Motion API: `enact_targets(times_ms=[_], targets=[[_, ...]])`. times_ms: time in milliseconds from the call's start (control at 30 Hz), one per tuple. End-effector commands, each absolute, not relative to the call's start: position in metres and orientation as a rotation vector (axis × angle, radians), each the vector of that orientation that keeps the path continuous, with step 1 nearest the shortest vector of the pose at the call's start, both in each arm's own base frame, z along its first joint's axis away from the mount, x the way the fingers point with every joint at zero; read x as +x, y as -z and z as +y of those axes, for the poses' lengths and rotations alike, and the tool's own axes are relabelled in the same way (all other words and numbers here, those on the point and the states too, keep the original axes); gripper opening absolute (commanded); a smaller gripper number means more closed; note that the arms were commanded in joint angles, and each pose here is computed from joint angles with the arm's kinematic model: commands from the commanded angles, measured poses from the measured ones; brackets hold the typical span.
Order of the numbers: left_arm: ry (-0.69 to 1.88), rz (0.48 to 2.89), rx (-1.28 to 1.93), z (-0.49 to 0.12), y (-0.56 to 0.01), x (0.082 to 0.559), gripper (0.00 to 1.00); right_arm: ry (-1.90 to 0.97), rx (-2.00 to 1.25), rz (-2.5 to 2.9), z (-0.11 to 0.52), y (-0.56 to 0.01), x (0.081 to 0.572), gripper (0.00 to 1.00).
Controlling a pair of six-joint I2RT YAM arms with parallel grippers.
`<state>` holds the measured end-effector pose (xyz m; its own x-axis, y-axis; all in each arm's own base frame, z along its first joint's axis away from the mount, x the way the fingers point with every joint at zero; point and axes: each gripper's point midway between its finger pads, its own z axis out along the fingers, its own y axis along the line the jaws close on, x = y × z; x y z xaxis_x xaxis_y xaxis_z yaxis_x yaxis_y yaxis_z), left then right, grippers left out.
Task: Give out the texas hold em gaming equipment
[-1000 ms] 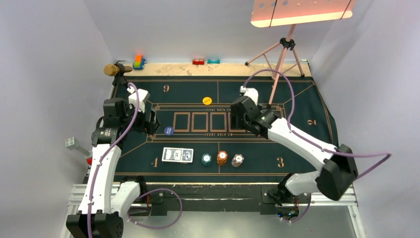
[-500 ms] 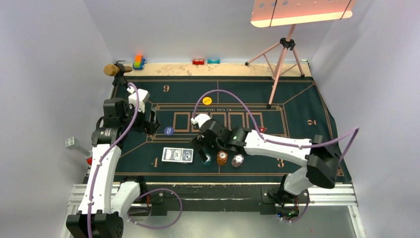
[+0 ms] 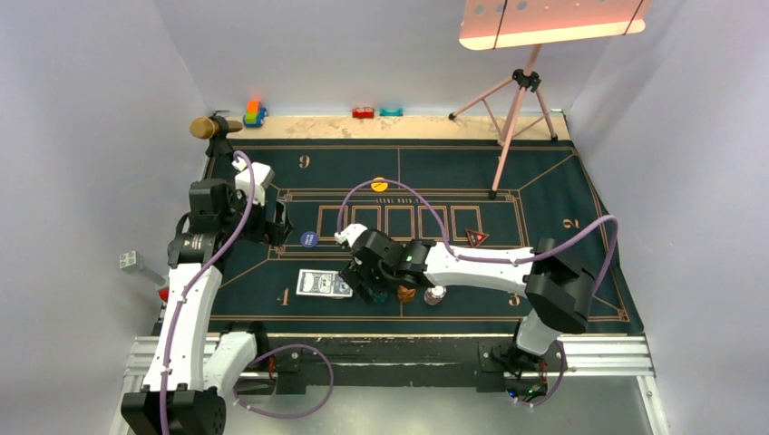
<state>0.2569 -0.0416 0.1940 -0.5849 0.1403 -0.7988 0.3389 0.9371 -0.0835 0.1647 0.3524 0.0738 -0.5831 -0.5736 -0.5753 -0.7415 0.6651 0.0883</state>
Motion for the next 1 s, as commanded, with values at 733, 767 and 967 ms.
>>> enact_targets(times_ms=[733, 767, 967], targets=[[0.250, 2.150, 0.342, -0.038, -0.204, 0.260, 1.00, -0.361, -0.990, 2.361, 0.343, -0.060, 0.165, 0.28], [0.251, 2.150, 0.342, -0.038, -0.204, 0.260, 1.00, -0.361, -0.984, 2.355, 0.343, -0.064, 0.165, 0.25], [0.255, 2.148, 0.342, -0.038, -0.205, 0.261, 1.00, -0.360, -0.932, 2.291, 0.345, -0.099, 0.176, 0.06]])
